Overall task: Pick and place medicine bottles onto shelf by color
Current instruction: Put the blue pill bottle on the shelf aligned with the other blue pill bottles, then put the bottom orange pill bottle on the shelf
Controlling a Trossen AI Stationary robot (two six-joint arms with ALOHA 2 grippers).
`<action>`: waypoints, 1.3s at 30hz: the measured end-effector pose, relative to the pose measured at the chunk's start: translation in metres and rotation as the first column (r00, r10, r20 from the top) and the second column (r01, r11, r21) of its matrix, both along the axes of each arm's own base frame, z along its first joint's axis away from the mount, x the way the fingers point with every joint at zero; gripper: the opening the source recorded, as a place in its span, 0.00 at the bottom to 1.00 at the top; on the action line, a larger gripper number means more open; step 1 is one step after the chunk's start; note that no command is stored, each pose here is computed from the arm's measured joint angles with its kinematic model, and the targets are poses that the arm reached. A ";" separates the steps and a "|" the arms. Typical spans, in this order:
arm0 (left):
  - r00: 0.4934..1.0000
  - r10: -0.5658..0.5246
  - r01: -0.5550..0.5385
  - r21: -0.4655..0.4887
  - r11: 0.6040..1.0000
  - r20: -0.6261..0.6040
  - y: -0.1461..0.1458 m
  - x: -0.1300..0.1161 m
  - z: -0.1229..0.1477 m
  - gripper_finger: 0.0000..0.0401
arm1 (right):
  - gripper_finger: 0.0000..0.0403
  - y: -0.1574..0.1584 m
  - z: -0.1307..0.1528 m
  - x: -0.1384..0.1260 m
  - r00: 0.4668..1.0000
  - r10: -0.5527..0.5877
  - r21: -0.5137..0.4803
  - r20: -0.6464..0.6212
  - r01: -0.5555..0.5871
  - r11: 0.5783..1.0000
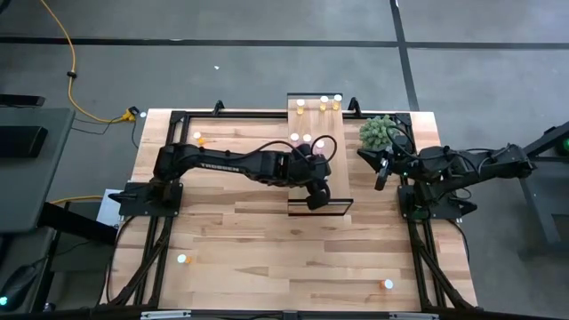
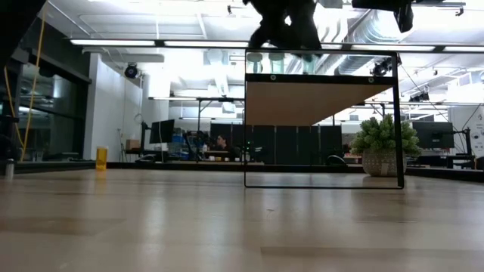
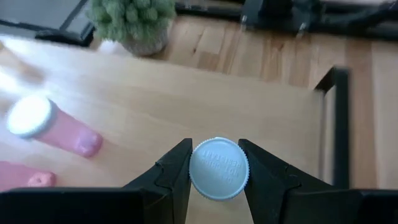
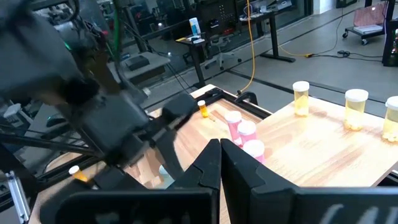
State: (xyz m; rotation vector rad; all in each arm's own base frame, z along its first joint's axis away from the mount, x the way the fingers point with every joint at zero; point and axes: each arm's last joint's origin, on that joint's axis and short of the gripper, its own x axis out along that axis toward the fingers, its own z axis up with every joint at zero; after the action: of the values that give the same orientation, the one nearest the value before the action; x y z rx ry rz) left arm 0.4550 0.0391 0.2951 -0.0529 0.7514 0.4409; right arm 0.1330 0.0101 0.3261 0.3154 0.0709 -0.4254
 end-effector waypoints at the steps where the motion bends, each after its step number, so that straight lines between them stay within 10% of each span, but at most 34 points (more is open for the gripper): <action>1: 1.000 -0.001 0.001 -0.004 1.000 -0.011 0.000 0.000 -0.002 0.28 | 0.00 0.000 0.000 0.000 1.000 0.000 0.000 0.000 0.000 1.000; 14: 1.000 0.013 -0.012 0.007 1.000 -0.020 0.001 0.002 -0.007 0.30 | 0.00 0.000 0.000 0.000 1.000 0.000 -0.001 0.000 0.000 1.000; 28: 1.000 0.003 -0.003 -0.010 1.000 -0.008 0.002 0.002 -0.002 0.65 | 0.00 0.000 0.000 0.000 1.000 0.000 0.000 -0.001 0.000 1.000; 39: 0.991 -0.061 0.067 -0.042 0.997 0.116 -0.001 -0.007 0.076 0.70 | 0.00 0.000 0.000 0.000 1.000 0.000 -0.003 -0.001 0.000 1.000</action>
State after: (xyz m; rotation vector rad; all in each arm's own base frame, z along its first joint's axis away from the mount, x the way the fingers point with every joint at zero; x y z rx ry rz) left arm 0.4479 0.0384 0.3710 -0.0966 0.6481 0.3563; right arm 0.1329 0.0100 0.3261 0.3123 0.0712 -0.4258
